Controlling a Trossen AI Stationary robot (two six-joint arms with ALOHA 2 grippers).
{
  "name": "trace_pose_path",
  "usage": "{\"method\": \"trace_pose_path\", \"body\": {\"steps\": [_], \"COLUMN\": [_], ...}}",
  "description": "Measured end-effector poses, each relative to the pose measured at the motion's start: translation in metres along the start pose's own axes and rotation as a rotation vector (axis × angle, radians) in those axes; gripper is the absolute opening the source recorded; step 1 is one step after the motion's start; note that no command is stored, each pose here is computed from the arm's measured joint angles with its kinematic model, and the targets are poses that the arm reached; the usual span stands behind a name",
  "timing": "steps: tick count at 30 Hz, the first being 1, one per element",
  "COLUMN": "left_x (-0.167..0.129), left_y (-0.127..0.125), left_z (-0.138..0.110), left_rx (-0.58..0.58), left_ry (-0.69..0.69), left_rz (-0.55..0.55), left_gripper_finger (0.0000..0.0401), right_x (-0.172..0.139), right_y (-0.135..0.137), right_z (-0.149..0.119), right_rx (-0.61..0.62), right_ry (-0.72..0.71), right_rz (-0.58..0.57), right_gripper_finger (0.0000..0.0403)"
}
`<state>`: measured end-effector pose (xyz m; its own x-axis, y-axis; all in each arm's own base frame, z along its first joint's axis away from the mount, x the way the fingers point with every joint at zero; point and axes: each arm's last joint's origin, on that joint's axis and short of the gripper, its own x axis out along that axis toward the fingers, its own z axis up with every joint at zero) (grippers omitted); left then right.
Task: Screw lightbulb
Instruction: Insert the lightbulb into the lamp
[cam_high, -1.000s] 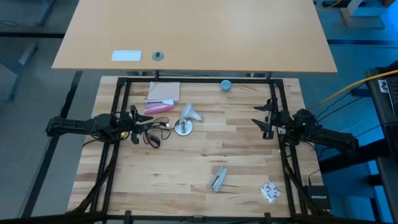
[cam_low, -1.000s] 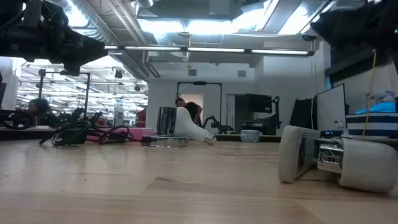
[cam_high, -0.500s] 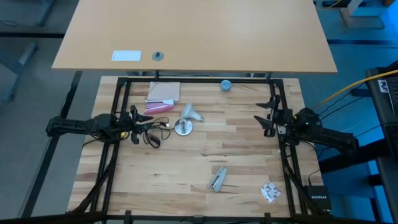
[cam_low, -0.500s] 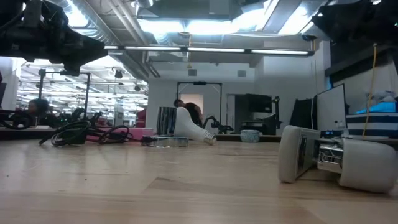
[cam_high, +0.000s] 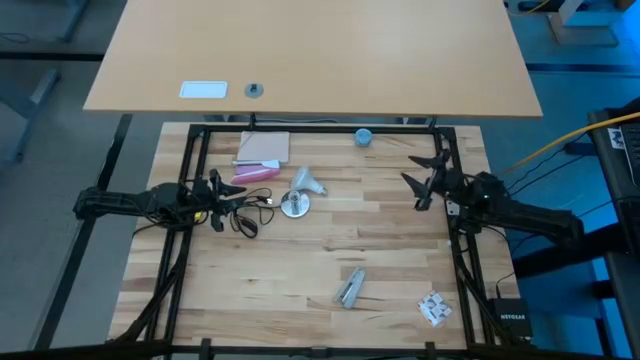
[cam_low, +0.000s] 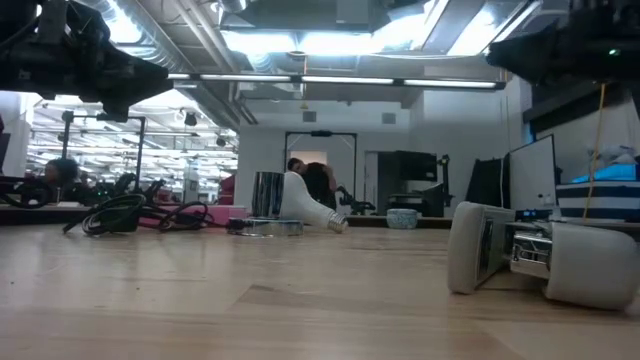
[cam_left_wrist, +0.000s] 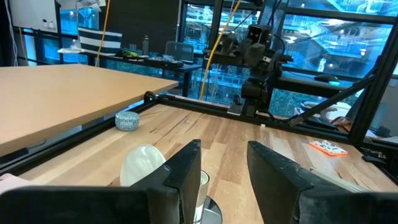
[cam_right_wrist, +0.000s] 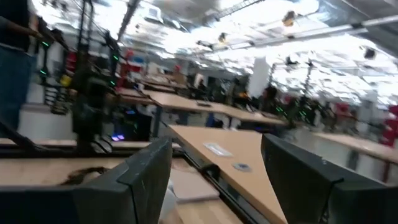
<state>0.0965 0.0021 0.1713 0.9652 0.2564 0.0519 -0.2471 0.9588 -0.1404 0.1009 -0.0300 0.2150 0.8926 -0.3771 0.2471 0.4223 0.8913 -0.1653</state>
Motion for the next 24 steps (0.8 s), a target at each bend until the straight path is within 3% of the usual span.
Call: {"method": "trace_pose_path", "body": {"steps": [7,15,24], "left_x": [0.000,0.000,0.000], "left_y": [0.000,0.000,0.000], "left_z": [0.000,0.000,0.000], "left_rx": [-0.032,-0.045,-0.017], "left_ry": [0.000,0.001,0.001], "left_rz": [-0.002,-0.003,-0.002], "left_gripper_finger": [0.0123,0.0123,0.0123], "right_x": [0.028,0.089,0.155], "right_y": [0.005,0.014,0.034], "right_z": [-0.008,-0.007,-0.032], "right_rx": [0.072,0.020,0.061], "right_ry": [0.167,0.363,0.546], "right_rz": [0.000,0.046,0.228], "right_gripper_finger": [0.0253,0.0253,0.0253]}}
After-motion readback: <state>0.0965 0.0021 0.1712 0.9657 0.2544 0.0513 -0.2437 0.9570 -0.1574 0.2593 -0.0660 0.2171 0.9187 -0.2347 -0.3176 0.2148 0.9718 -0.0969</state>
